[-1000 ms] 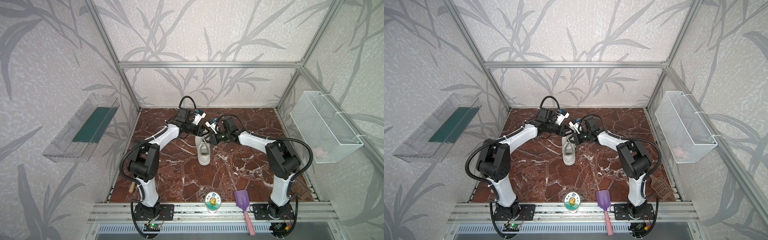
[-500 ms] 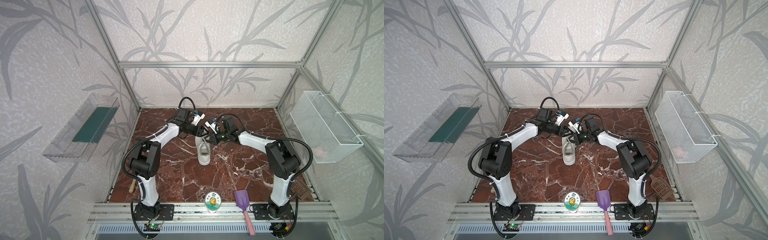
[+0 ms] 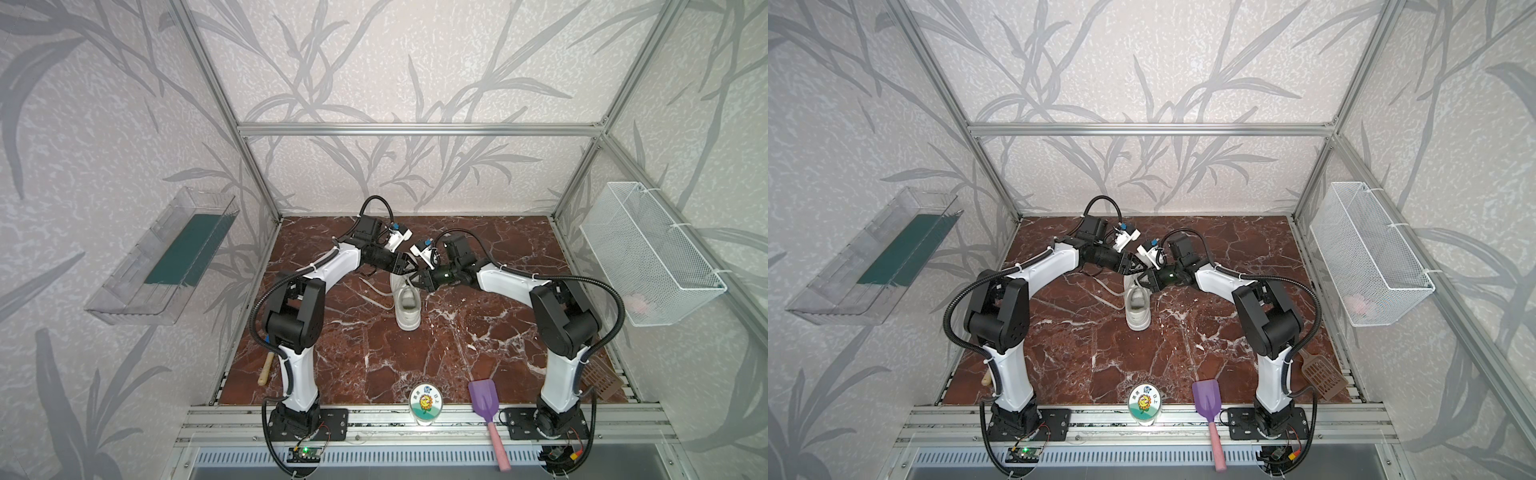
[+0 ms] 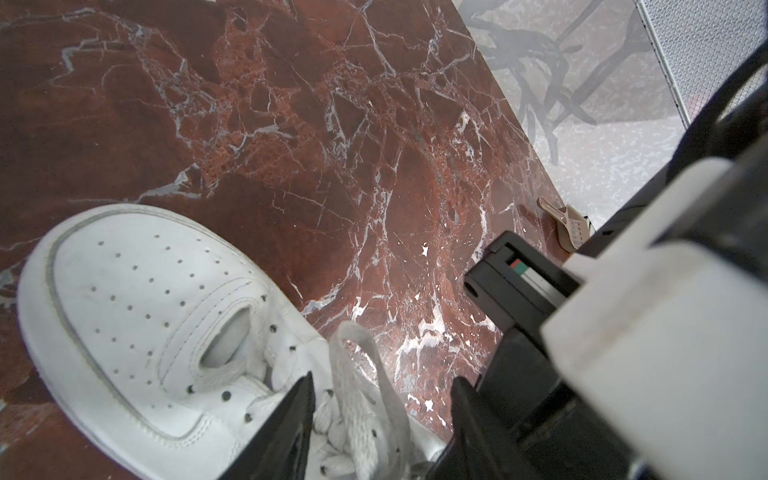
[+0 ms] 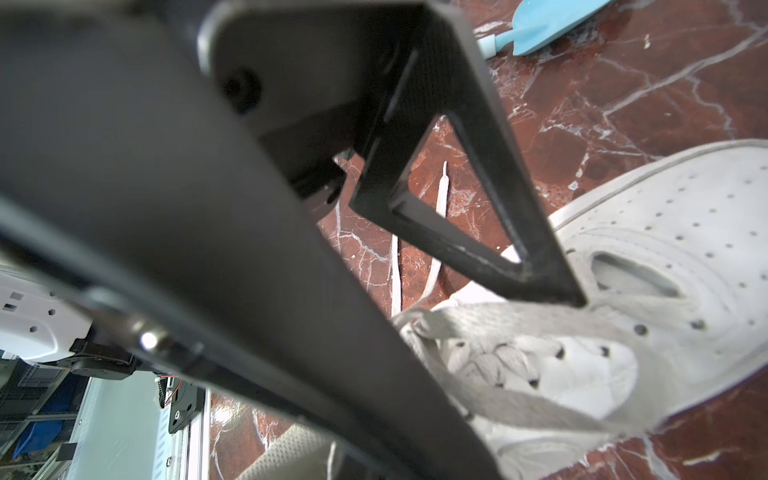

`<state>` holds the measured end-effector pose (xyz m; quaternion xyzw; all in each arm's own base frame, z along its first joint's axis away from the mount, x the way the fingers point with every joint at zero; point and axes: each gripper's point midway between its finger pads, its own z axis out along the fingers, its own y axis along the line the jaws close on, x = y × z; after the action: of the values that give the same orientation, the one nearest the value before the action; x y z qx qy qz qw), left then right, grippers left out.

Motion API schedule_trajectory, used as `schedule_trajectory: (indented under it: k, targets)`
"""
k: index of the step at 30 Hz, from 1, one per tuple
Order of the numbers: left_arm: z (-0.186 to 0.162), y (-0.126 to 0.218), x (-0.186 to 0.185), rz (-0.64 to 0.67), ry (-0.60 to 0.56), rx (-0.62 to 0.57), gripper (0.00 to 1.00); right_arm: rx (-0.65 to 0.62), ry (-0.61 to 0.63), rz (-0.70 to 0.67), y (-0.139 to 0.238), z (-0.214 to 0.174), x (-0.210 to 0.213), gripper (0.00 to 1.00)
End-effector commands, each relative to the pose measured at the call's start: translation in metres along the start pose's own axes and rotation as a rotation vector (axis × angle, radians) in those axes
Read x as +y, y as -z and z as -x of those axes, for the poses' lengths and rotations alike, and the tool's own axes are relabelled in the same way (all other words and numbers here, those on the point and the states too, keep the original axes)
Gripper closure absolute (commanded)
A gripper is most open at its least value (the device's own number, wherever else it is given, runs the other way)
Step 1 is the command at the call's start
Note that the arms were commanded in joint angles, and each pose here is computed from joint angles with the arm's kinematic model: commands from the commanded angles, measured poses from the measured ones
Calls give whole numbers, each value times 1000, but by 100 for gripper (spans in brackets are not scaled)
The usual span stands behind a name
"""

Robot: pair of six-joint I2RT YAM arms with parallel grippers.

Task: Tie the shoes

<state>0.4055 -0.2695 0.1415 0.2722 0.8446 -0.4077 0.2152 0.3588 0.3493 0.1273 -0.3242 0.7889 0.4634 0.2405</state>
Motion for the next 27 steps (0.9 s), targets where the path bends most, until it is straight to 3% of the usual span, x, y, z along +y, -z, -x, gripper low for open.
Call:
schedule_trajectory:
  k: [1, 17, 27]
  targets:
    - [1, -1, -3, -18, -20, 23, 47, 4, 7, 9, -2, -4, -2, 100]
    - [6, -10, -4, -31, -26, 24, 62, 32, -9, 7, -5, -15, -5, 100]
    - [16, -1, -6, -12, -41, -4, 95, 33, -11, 2, -3, -16, -5, 100]
